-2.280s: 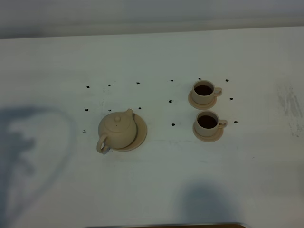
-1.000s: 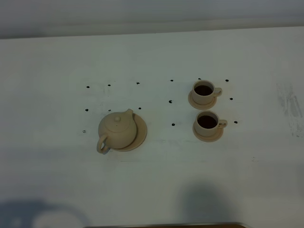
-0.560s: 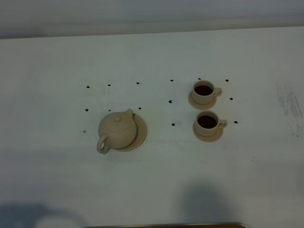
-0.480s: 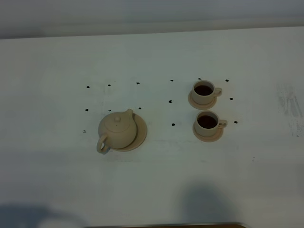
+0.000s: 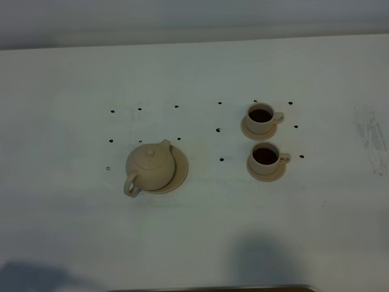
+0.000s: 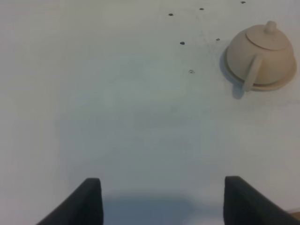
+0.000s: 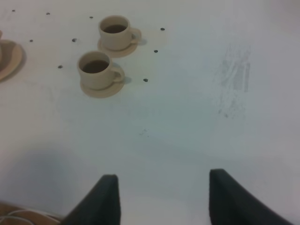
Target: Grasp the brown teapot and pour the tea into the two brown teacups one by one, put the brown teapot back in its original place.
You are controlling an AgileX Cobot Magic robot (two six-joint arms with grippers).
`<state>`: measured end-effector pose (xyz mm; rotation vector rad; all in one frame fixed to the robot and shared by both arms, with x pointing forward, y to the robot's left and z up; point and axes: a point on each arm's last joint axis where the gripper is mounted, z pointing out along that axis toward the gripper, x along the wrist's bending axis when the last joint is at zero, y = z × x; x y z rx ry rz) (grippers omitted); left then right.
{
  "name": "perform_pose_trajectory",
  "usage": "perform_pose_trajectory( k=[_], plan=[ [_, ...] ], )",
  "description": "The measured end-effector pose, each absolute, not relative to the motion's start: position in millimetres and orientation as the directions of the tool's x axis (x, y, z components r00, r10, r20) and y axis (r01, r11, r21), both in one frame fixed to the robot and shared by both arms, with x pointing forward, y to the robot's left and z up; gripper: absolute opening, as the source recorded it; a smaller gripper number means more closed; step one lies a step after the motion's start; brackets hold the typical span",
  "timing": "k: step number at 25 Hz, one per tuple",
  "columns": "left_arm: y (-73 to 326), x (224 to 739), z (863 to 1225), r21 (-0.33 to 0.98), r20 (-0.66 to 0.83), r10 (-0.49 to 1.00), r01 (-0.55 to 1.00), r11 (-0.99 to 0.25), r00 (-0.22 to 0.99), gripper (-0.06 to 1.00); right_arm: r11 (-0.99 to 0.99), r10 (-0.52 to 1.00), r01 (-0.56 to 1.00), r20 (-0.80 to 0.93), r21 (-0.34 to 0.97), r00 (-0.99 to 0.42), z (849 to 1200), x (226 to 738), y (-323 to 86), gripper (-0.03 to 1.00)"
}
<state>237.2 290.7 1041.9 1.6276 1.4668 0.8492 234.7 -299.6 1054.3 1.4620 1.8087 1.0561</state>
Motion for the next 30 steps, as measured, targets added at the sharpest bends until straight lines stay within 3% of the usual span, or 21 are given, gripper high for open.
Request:
perform_pose_trajectory(
  k=[8,15,30],
  plan=[
    [290.7,237.2,1041.9,0.877,-0.016,0.993,0.479,-0.042,0.115,0.53,0.074,0.975,0.496,0.042,0.865,-0.219,1054.2,231.3,-300.4,0.44],
    [290.7,237.2,1041.8,0.876,-0.016,0.993,0.48,-0.042,0.116,0.53,-0.025,0.999,0.482,0.042,0.876,-0.026,1053.9,227.7,-299.1,0.44],
    [290.7,237.2,1041.8,0.876,-0.017,0.993,0.48,-0.041,0.116,0.52,-0.028,0.999,0.481,0.042,0.876,-0.018,1053.9,227.7,-299.0,0.44]
  ],
)
